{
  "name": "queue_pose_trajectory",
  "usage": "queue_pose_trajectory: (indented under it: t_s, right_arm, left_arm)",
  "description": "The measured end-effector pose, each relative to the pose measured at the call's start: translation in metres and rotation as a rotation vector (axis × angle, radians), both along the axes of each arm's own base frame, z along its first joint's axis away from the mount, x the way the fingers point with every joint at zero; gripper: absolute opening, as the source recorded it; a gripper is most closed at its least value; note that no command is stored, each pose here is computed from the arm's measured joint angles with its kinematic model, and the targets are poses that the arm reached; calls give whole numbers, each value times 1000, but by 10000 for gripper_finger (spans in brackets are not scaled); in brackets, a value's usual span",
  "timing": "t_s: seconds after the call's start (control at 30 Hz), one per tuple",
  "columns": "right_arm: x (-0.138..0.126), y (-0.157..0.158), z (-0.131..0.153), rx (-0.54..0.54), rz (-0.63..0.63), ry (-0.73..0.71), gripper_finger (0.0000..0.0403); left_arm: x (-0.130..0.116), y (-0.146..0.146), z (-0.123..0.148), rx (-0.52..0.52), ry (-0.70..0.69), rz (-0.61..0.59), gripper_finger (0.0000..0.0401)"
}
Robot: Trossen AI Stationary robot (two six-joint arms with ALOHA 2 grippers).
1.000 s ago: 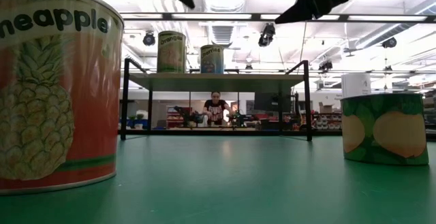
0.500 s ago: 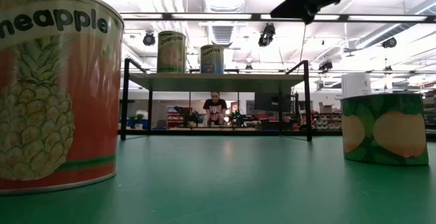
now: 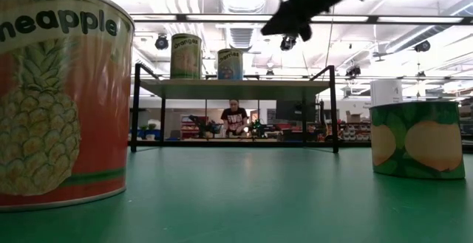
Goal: Pick and place cans onto a shelf
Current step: Adjust the canned goods on the shelf
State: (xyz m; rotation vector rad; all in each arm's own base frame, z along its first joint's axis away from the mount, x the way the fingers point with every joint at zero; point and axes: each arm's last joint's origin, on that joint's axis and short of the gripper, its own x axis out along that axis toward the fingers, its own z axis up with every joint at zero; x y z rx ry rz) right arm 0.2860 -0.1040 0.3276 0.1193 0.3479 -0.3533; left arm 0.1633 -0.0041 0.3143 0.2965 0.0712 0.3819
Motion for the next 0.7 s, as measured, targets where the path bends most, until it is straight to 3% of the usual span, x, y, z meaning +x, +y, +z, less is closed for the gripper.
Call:
queue_pose_trajectory:
  t_s: [0.37, 0.7]
  right_arm:
    - [56, -61, 50, -24, -65, 163, 13]
    - [97, -84, 36, -40, -48, 227, 13]
  left_arm:
    - [-18, 2, 2, 0, -58, 2, 0]
    - [-18, 2, 0, -12, -39, 2, 0]
